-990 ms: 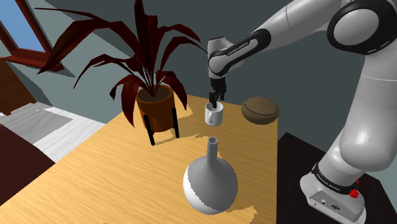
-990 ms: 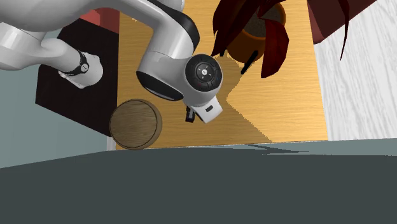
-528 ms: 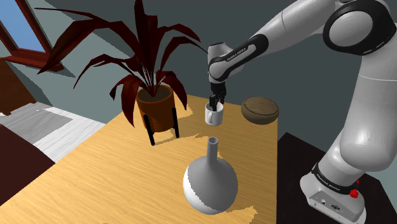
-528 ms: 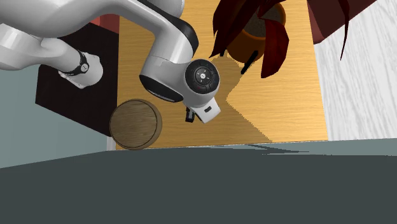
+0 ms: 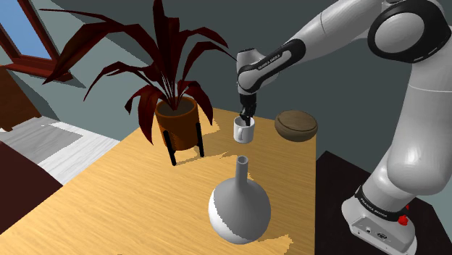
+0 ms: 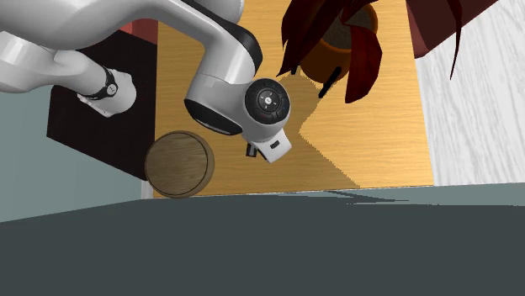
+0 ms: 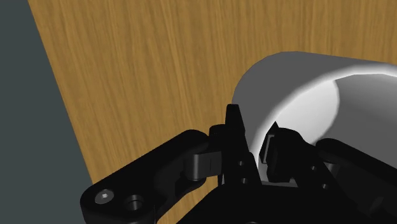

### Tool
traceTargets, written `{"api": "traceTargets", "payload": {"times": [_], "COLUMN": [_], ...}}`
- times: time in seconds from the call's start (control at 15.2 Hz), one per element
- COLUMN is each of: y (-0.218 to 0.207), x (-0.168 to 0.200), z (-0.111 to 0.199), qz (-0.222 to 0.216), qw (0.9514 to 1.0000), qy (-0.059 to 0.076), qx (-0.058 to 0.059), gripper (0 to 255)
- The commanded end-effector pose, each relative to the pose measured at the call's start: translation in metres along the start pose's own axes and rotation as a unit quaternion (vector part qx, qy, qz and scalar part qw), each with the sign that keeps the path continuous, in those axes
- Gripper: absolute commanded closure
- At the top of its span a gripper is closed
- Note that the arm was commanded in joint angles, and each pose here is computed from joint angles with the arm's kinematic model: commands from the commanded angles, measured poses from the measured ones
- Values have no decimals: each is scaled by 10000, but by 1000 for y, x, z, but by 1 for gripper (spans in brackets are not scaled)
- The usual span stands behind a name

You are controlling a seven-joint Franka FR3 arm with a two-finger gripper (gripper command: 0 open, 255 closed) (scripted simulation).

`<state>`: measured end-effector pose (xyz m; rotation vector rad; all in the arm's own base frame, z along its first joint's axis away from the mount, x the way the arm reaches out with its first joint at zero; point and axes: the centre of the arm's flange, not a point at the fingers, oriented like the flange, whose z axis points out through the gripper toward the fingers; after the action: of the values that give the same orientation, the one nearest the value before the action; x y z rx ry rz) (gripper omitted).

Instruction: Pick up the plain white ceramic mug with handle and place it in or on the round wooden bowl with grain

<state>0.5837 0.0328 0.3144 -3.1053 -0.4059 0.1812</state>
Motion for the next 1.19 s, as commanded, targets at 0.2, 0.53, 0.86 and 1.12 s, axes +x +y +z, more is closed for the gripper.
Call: {"api": "traceTargets", "payload": {"times": [0.2,0.53,0.86,1.12], "y": [0,0,-1,-1], "x": [0,-2,-5,-7], "z": [0,-16,-42,-63], "qz": [-1,-1,-1,-1], "qw": [10000,10000,10000,10000], "qy": [-1,-1,-1,-1], "qx": [0,0,0,0], "gripper": [255,255,255,255]}}
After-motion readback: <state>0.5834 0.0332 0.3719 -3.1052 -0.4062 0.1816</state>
